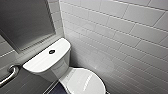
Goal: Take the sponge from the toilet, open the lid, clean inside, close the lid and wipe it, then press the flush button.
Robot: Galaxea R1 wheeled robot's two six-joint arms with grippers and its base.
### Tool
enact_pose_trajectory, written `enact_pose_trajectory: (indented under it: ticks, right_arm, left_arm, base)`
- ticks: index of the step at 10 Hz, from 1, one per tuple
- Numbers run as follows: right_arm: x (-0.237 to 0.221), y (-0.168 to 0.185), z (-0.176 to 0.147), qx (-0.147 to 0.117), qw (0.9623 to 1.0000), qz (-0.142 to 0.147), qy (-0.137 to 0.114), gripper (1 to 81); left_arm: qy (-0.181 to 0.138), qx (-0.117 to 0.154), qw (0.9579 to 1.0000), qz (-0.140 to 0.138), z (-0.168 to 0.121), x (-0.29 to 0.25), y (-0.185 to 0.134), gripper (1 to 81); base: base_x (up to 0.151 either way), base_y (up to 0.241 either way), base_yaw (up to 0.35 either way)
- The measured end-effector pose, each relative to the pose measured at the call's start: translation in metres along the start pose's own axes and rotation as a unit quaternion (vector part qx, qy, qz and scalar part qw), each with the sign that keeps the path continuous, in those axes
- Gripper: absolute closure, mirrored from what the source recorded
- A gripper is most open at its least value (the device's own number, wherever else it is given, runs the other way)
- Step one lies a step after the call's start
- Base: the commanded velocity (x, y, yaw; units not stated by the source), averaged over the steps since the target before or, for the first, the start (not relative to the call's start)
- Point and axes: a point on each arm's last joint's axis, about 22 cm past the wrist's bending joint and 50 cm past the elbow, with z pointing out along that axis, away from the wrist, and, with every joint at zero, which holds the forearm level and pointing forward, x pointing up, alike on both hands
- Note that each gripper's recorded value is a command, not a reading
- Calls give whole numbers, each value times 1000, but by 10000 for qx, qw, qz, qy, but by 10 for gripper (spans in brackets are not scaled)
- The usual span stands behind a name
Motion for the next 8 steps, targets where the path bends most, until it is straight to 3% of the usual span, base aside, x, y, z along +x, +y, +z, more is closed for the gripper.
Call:
enact_pose_trajectory:
  ticks: [6,8]
  right_arm:
    - [0,3,5,-33,10000,-22,21,811]
    - [9,-4,8,84,9998,-124,130,811]
  left_arm:
    - [-116,-504,9982,-288,-24,-1,30,10]
    - [-125,-594,9979,-230,-36,-2,46,10]
  base:
    - [0,0,0]
    - [0,0,0]
